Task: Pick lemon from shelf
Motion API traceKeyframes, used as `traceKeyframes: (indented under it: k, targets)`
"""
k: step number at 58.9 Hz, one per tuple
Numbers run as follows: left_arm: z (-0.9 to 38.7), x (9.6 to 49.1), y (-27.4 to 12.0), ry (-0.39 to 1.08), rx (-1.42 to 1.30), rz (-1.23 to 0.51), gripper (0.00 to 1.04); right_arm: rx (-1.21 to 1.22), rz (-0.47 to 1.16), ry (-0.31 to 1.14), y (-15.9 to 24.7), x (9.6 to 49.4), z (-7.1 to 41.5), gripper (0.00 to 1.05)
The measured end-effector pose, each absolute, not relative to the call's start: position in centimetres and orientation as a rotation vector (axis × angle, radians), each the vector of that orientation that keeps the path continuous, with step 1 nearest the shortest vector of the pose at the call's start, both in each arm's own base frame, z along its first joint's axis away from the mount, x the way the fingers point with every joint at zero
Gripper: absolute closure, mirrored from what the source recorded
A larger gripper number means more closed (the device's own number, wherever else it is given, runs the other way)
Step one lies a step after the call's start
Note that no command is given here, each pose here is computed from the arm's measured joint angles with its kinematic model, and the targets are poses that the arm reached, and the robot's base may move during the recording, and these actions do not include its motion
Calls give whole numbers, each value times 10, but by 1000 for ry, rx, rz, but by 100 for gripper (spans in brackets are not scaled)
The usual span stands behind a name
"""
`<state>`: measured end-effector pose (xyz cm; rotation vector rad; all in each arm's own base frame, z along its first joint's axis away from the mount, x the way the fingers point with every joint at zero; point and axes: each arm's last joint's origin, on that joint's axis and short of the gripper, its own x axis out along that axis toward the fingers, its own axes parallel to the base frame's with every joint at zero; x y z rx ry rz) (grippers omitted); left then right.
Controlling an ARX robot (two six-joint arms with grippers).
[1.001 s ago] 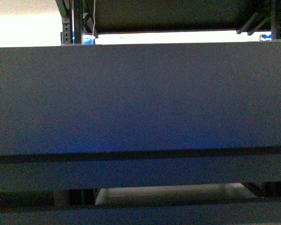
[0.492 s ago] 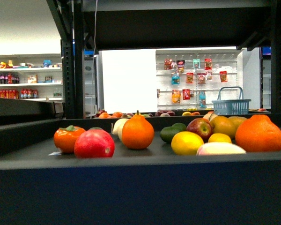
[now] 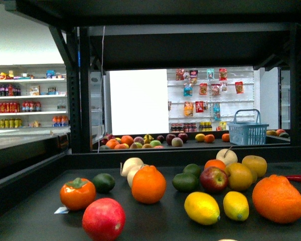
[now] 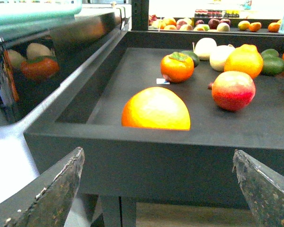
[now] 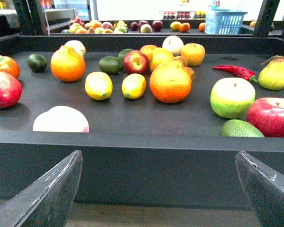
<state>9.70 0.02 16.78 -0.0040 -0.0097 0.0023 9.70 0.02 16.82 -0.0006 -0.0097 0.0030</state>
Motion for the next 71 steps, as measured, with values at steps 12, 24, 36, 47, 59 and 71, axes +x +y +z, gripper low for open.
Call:
traceKeyframes:
  k: [12,24,36,47,59,71]
  targets:
    - [168,97,0,-10,-4,2,8,-1,2,-10,0,97,168,7]
    - [168,97,0,-10,-4,2,8,0,2,-10,0,97,168,7]
    - [168,97,0,-10,-4,2,8,-1,2,-10,0,97,168,7]
    - [168,97,0,-10,-4,2,8,-1,2,-10,0,97,168,7]
    - [168,97,0,-10,-4,2,8,-1,2,-10,0,97,168,7]
    - [168,97,0,-10,-4,2,8,-1,2,-10,0,97,168,7]
